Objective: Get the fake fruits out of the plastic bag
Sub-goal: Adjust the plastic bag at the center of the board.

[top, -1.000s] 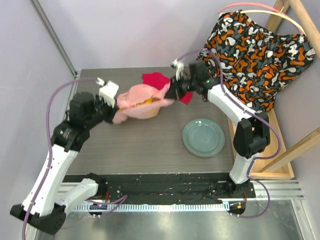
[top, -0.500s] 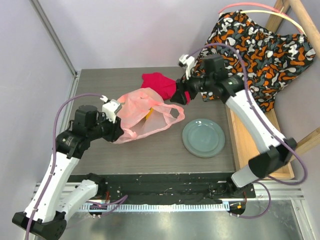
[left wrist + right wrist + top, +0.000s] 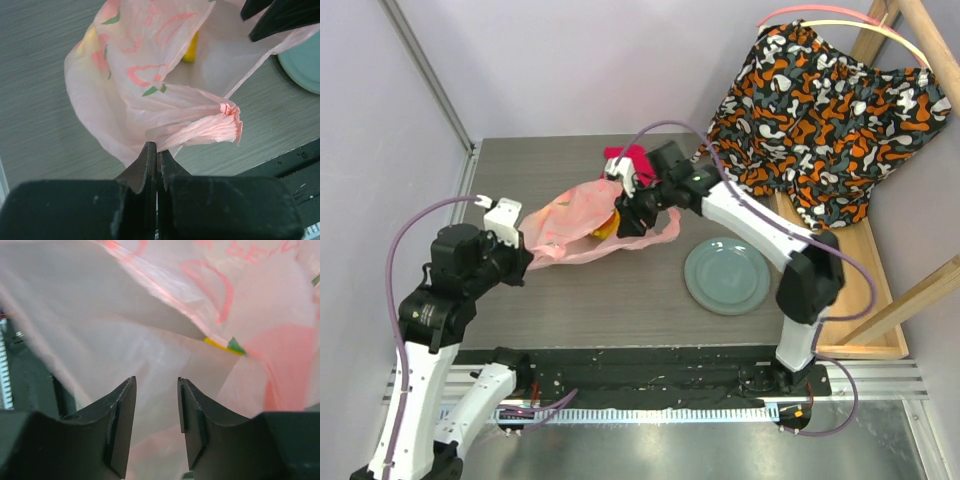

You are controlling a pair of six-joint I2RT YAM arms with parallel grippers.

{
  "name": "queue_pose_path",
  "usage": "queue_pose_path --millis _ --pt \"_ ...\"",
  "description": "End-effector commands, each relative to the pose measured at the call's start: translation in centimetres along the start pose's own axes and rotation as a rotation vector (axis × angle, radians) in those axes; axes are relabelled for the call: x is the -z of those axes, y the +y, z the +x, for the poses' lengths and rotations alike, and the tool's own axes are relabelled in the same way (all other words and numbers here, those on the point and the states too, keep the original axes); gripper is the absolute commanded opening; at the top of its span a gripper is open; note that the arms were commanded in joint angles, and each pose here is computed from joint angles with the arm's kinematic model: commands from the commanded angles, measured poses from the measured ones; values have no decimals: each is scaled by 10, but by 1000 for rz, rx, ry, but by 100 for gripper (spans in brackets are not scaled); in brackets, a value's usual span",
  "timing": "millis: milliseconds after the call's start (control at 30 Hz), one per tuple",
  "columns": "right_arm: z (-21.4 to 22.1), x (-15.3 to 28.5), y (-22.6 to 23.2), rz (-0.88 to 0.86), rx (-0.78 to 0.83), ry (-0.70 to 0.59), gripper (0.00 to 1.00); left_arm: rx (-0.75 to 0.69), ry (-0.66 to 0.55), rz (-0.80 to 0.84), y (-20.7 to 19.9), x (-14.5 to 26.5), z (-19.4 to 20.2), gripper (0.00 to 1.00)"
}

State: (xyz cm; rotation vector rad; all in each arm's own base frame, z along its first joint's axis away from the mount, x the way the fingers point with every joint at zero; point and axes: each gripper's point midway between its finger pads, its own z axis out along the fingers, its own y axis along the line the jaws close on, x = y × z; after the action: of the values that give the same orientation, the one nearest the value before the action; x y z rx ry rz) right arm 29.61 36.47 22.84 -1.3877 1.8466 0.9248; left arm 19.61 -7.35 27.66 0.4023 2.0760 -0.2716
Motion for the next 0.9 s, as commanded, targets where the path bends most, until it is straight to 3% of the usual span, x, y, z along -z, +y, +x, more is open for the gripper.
queue_pose_path --millis 0,133,200,233,267,333,367,467,667,867 --pt "-34 -27 -20 75 33 -96 45 13 -7 -57 11 18 -3 0" --pt "-29 -65 -61 301 -17 -78 47 7 -15 -94 15 33 7 0" --pt "-4 -79 -53 292 15 18 47 88 -28 -193 28 38 12 0" --pt "2 -86 -25 251 62 55 47 124 -28 -306 46 43 15 0" --pt "43 -90 -6 224 77 160 47 147 -28 -336 50 46 17 0" --pt "53 -76 38 187 165 182 49 155 -65 -333 48 51 16 0" --pt "89 -83 73 125 193 252 50 160 -101 -329 47 52 10 0" --pt "98 -70 107 90 244 231 54 175 -182 -305 41 57 3 0" --pt "46 -60 82 194 385 158 56 205 -209 -236 28 55 9 1" --pt "18 -85 71 179 433 122 56 185 -231 -195 26 55 -22 0"
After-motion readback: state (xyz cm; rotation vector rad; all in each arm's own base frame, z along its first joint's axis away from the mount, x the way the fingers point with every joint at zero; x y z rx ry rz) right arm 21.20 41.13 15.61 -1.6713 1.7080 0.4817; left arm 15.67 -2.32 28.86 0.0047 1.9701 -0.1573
